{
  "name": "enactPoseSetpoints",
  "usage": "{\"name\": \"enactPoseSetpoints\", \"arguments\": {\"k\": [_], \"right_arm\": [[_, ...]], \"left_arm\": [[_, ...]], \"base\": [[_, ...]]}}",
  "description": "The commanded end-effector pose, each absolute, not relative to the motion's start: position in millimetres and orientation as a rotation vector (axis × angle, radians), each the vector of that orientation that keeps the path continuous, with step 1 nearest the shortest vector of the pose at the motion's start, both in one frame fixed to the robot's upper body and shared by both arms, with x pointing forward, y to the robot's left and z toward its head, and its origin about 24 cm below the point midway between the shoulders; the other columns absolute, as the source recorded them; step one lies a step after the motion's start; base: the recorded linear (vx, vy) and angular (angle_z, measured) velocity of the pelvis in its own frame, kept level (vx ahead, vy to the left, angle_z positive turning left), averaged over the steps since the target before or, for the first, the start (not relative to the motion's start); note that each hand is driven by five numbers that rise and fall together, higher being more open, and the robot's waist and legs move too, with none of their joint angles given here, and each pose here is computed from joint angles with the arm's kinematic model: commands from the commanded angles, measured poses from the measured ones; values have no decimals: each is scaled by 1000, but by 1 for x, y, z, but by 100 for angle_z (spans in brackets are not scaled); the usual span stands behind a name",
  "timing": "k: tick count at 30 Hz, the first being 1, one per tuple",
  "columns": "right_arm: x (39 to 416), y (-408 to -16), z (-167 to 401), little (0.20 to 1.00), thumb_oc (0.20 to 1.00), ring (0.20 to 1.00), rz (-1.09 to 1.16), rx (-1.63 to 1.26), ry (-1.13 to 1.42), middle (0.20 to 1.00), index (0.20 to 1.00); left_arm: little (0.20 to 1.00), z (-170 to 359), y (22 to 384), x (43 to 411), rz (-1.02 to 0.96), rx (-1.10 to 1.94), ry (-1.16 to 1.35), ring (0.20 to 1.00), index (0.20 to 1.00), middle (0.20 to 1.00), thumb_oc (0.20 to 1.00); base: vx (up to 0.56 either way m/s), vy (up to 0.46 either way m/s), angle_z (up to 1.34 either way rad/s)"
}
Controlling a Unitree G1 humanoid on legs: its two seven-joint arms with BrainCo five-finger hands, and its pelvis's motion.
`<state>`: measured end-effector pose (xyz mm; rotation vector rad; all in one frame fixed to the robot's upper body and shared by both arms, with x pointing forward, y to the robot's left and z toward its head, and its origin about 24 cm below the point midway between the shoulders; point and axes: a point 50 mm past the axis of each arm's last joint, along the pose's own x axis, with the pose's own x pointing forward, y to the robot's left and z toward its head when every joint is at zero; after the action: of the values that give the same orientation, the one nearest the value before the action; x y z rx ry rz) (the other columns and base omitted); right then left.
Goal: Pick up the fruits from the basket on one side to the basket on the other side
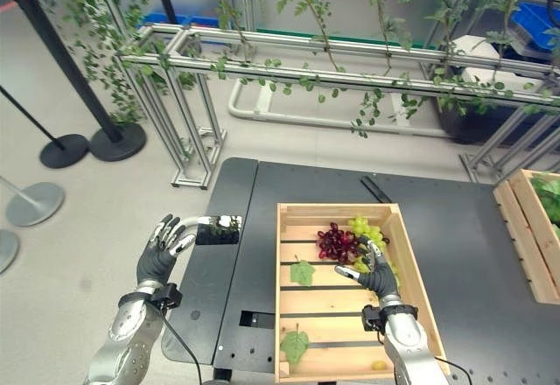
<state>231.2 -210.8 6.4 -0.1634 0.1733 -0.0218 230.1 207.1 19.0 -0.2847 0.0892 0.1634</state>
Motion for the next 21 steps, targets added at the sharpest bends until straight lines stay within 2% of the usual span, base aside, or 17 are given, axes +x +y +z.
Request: {"name": "enactPoseSetpoints", "arguments": {"k": [1, 9, 21], "right_arm": [[240, -212, 35, 1000, 1000, 1000, -9, -199, 35, 1000, 1000], [234, -221, 29, 1000, 1000, 1000, -14, -220, 74, 1000, 1000], [217, -226, 9, 1000, 1000, 1000, -77, -176, 164, 1000, 1000]], "left_arm": [[1000, 34, 212, 236, 161, -313, 6, 1000, 1000, 1000, 1000], [1000, 35, 206, 234, 151, -324, -5, 1000, 1000, 1000, 1000], [1000, 25, 211, 222, 177, -257, 46, 1000, 1000, 1000, 1000]], "base": [[-175, -127, 0], [-168, -92, 6], [27, 49, 6]]}}
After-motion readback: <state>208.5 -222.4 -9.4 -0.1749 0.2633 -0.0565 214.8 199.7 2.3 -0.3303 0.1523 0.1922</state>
